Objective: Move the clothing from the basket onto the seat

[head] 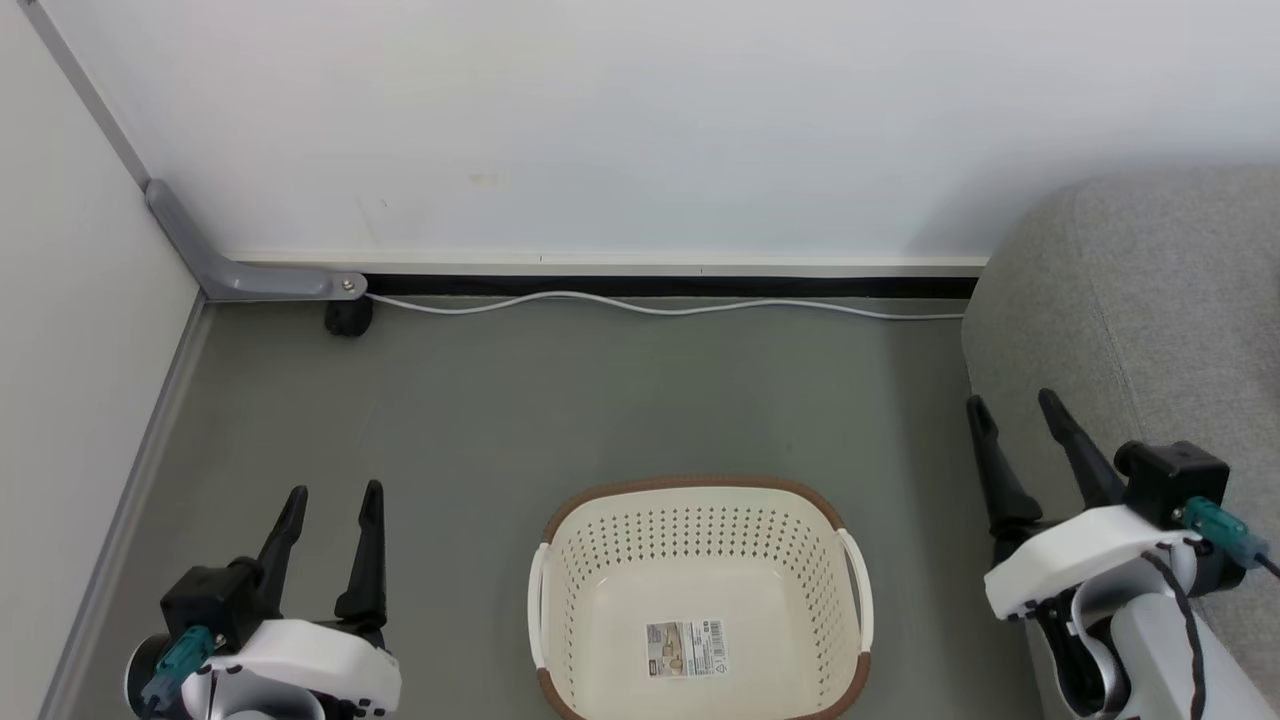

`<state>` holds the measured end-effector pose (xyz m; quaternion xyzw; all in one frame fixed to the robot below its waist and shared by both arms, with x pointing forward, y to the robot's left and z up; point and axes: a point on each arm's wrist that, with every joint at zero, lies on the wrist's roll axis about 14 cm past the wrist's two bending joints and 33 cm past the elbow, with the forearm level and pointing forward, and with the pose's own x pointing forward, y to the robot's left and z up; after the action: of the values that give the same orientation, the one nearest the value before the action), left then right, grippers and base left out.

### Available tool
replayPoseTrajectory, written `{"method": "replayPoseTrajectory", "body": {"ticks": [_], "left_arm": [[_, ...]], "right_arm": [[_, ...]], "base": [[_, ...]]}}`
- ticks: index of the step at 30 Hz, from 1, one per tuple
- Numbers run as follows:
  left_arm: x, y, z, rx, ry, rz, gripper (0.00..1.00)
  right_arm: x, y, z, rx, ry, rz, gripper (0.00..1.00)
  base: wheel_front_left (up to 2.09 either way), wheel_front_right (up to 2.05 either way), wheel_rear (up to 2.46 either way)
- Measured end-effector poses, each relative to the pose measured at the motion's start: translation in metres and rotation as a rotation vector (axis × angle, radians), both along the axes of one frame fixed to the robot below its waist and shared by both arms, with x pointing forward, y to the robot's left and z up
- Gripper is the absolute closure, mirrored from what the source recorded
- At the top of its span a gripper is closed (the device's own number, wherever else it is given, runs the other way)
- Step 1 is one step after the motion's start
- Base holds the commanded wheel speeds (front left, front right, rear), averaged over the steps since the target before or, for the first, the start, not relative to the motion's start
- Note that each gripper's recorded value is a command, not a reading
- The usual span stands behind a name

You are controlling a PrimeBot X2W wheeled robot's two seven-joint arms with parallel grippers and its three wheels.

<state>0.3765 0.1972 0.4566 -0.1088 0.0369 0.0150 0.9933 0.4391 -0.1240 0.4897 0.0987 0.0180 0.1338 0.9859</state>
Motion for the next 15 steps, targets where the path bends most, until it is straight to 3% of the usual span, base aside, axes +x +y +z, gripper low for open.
{"method": "replayPoseTrajectory", "body": {"ticks": [15], "left_arm": [[-0.038, 0.026, 0.001, 0.022, -0.005, 0.089, 0.00]], "right_arm": [[-0.036, 0.012, -0.010, -0.001, 0.023, 0.015, 0.00]], "base": [[0.00, 0.00, 0.00]]}}
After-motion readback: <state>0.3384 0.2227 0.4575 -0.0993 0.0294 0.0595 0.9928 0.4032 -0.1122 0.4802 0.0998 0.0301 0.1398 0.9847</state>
